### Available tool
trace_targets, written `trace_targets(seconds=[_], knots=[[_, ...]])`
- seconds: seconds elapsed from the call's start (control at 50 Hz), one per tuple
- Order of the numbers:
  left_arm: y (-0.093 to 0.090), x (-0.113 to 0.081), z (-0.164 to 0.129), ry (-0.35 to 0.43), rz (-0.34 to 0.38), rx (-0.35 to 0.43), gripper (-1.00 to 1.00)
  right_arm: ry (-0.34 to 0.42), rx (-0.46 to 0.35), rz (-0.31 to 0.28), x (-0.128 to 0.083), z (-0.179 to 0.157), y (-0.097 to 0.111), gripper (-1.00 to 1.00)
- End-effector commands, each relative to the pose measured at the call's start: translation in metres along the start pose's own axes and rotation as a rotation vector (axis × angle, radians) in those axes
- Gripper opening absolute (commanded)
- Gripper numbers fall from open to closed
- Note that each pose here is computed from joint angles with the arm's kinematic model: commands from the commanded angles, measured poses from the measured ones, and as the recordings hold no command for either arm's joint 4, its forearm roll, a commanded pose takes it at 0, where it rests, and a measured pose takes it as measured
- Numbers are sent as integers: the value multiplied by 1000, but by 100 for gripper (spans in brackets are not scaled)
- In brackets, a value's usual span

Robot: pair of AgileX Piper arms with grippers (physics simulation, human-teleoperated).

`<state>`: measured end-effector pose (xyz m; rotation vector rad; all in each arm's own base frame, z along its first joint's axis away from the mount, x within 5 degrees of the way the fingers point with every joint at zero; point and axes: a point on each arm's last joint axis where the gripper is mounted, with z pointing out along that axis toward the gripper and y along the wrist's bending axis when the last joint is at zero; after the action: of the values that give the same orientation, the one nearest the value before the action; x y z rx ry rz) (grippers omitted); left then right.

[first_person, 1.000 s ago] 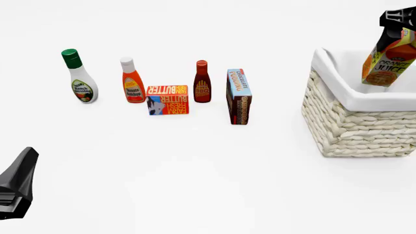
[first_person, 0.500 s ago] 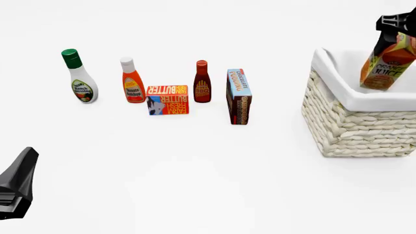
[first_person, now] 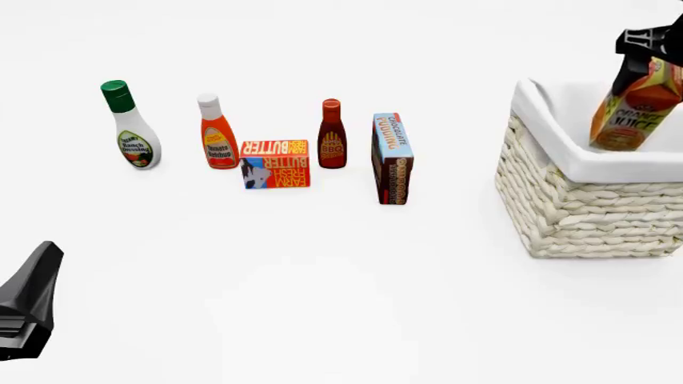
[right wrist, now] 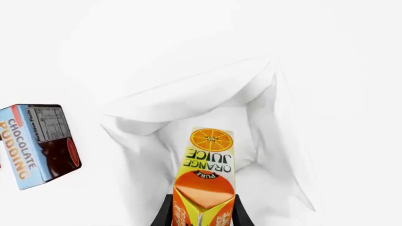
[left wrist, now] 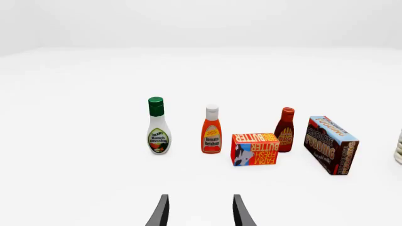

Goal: Pick the orange juice and place it in the basket.

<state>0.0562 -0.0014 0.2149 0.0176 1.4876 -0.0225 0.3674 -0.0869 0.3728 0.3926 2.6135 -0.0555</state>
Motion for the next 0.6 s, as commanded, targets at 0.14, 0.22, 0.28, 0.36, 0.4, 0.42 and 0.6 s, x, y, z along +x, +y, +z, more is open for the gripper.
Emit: trace_targets(seconds=[0.14, 0.22, 0.28, 0.36, 0.4, 0.42, 0.6], knots=[[0, 0, 0, 0, 1, -8, 100, 8, -2, 32, 1, 2, 2, -100], [0, 0, 0, 0, 1, -8, 100, 10, 0, 35, 1, 3, 1, -100], [0, 0, 0, 0, 1, -8, 100, 13, 1, 35, 1, 4, 0, -100], [0, 0, 0, 0, 1, -8, 100, 17, 2, 34, 1, 7, 0, -100], [0, 0, 0, 0, 1, -8, 100, 15, -1, 36, 0, 6, 2, -100], [0, 0, 0, 0, 1, -8, 100, 15, -1, 36, 0, 6, 2, -100], [0, 0, 0, 0, 1, -8, 100, 17, 4, 36, 0, 8, -1, -100]])
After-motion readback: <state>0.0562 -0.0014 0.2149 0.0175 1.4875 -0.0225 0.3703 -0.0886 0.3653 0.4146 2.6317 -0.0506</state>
